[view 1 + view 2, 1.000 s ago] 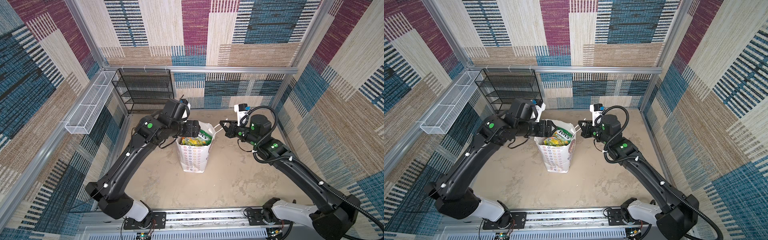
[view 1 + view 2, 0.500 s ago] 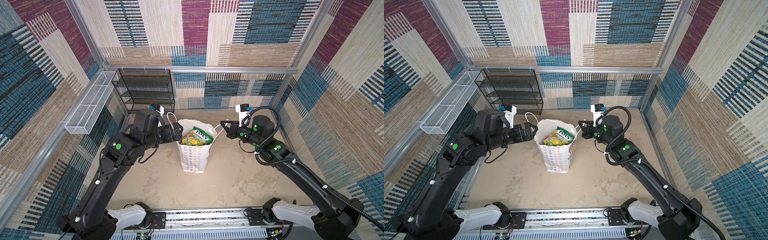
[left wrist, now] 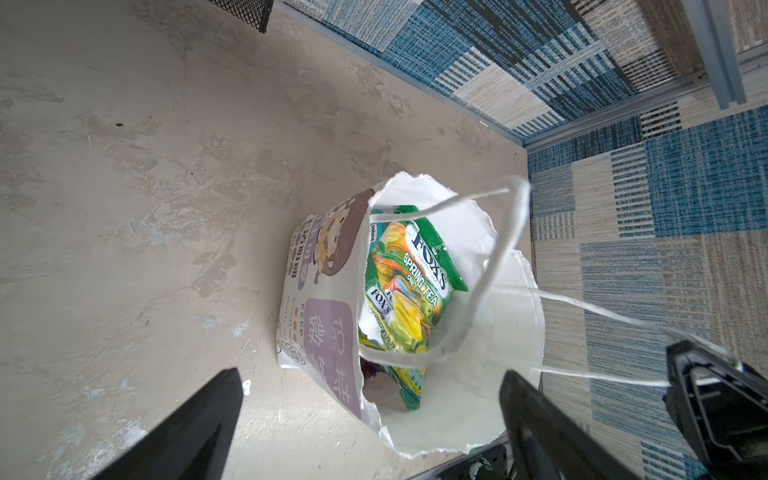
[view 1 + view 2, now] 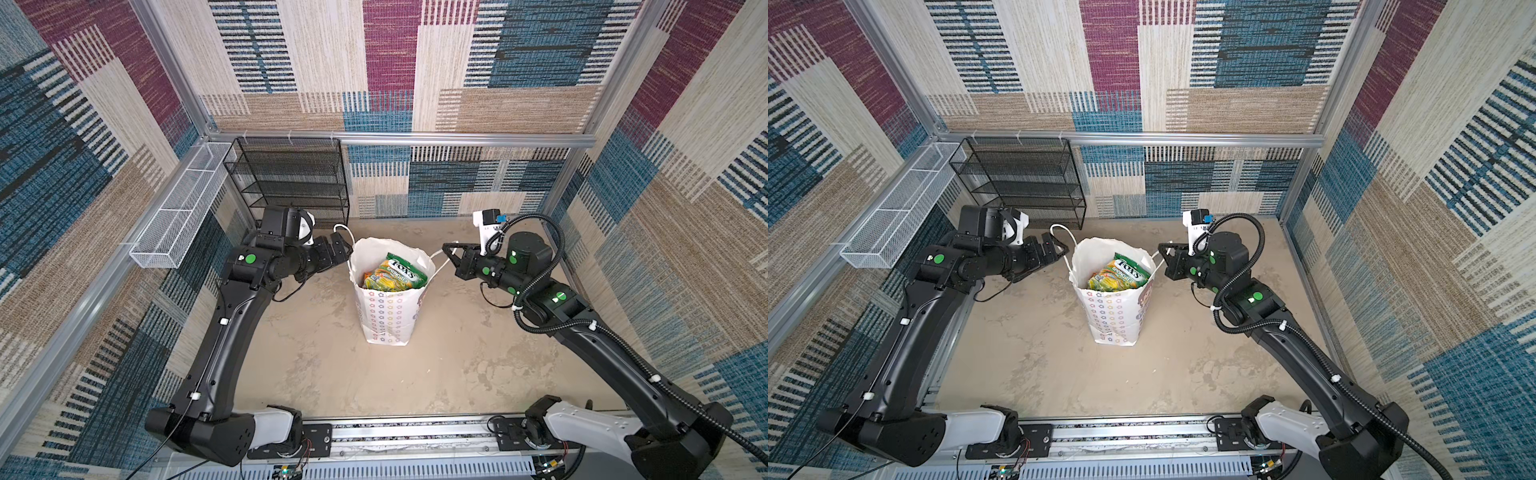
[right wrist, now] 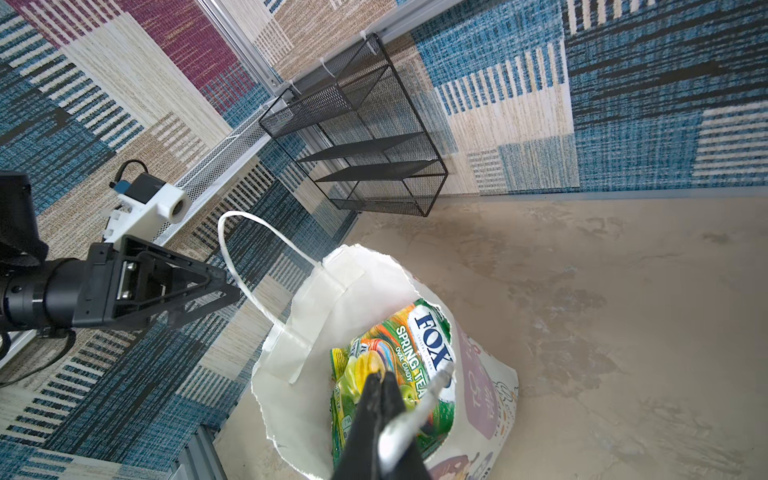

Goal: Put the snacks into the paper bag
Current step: 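Raise the left gripper out of the bag and swing it toward the bag handle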

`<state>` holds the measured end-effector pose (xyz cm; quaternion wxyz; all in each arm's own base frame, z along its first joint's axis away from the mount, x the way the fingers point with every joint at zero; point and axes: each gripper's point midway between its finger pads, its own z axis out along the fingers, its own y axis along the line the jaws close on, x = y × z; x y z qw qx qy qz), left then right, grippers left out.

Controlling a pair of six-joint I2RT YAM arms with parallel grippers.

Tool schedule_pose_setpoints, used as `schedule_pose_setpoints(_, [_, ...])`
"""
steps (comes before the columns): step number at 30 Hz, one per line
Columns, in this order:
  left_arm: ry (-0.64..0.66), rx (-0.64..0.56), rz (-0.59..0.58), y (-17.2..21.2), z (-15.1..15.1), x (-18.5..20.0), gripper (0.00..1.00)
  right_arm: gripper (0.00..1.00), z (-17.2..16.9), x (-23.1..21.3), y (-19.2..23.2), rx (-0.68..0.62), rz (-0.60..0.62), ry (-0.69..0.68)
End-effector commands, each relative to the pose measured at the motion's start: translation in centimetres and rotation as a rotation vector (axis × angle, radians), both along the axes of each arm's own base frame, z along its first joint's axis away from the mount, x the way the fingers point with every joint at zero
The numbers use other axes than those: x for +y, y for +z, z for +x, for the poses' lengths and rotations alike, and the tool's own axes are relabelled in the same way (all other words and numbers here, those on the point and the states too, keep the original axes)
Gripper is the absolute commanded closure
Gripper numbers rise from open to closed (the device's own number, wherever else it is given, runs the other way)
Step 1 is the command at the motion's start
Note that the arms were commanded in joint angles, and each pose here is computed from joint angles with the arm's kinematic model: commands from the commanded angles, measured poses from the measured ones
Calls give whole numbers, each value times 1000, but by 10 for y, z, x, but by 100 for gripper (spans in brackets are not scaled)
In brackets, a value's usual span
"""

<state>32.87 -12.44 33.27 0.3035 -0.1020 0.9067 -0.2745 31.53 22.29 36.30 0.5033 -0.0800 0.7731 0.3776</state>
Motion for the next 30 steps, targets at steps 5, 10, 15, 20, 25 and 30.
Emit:
schedule_pose_setpoints(5, [-24,-25,-74,6,19,-5,22,100,3,-1,16,-53,17,-8])
schedule_pose_setpoints(10, [-43,-57,-128,17,30,-11,36,100,3,0,15,-50,15,-5])
schedule_pose_setpoints(15, [-36,-39,-133,15,41,-10,47,100,4,0,14,-49,12,-6])
schedule_pose_setpoints(20, [-17,-20,-156,10,52,-8,63,100,4,0,14,-50,13,-5])
schedule_pose_setpoints(25, [-22,-30,-194,15,55,-10,89,100,3,2,18,-59,25,7])
schedule_pose_setpoints(30, [-104,-10,-318,29,48,-37,100,100,-1,21,45,-92,87,115])
